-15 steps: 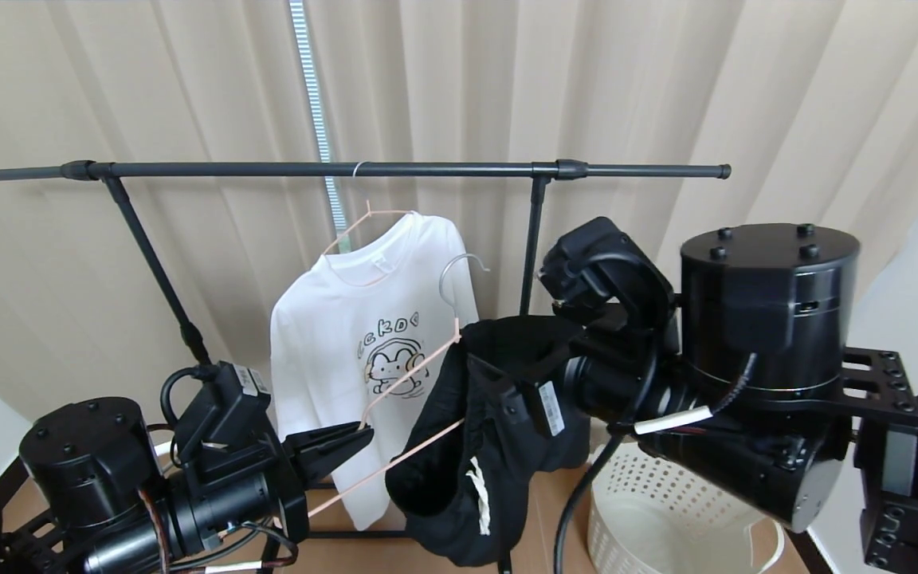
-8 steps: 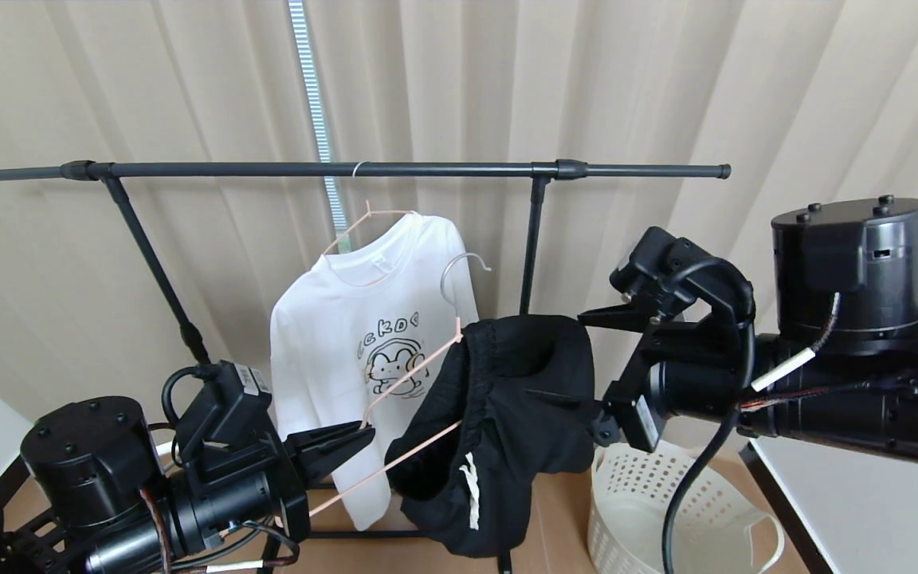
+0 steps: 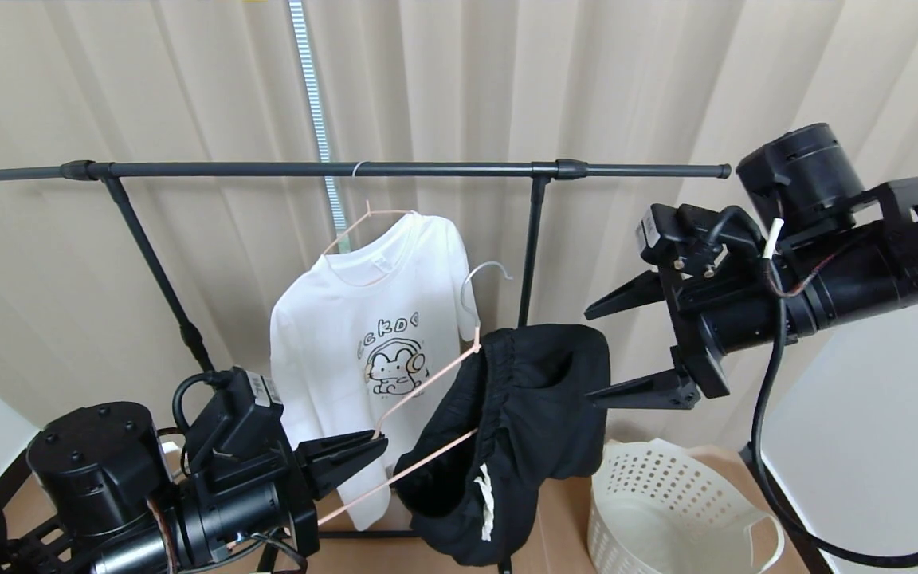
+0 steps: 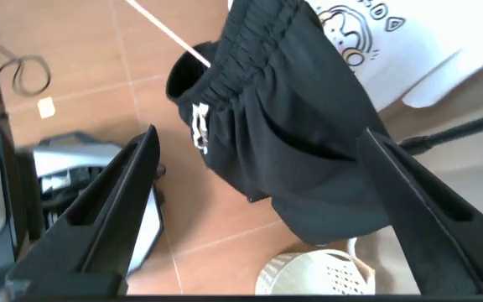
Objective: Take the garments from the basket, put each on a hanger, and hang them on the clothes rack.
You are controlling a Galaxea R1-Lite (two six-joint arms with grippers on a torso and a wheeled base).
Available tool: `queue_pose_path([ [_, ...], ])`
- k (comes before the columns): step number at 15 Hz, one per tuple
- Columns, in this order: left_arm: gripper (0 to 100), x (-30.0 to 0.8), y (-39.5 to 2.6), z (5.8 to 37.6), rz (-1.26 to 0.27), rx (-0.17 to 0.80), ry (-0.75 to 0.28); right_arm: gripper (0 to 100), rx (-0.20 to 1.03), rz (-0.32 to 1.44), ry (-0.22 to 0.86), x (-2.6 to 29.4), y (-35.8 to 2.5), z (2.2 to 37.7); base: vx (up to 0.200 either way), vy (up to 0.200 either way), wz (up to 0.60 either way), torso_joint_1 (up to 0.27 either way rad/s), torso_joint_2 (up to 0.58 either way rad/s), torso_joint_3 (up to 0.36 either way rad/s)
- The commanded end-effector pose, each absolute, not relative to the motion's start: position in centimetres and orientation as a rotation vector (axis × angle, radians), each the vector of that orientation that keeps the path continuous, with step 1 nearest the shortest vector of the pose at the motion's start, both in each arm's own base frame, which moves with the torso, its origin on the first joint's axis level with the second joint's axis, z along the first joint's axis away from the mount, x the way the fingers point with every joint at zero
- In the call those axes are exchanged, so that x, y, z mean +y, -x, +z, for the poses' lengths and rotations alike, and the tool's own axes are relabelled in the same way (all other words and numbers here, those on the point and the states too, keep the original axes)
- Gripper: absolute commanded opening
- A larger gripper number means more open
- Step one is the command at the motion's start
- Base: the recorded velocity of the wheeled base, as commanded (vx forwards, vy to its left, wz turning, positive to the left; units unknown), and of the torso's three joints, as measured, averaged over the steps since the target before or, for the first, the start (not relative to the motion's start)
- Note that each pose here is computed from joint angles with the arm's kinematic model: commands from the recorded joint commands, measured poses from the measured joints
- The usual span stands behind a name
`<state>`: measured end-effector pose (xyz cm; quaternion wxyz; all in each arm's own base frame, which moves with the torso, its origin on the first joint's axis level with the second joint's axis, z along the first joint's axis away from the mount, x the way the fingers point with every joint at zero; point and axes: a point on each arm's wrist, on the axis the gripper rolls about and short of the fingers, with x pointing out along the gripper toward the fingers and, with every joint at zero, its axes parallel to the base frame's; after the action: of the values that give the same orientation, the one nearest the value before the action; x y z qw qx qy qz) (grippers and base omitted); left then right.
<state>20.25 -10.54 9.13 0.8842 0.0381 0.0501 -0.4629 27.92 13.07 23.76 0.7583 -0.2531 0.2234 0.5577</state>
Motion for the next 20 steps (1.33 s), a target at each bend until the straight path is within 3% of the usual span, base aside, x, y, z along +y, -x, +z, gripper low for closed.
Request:
queue_pose_path([
  [1, 0, -10.9, -19.9, 9.1, -0.984, 0.107, -0.084, 100, 0.517, 1.331, 0.576, 12.7, -31.8, 22.5, 0.0, 0.0, 0.0, 0.0, 0.0, 0.0],
  [9, 0, -11.9, -18.8, 9.0, -1.048, 0.105, -0.106, 100, 0.622, 1.417, 0.567, 13.5, -33.6, 22.0, 0.0, 0.0, 0.0, 0.0, 0.0, 0.0],
  [20, 0, -11.8, -18.5, 9.0, -1.054, 0.104, -0.107, 100, 0.699, 1.534, 0.578, 17.1, -32.1, 19.6, 0.0, 0.0, 0.0, 0.0, 0.0, 0.0],
])
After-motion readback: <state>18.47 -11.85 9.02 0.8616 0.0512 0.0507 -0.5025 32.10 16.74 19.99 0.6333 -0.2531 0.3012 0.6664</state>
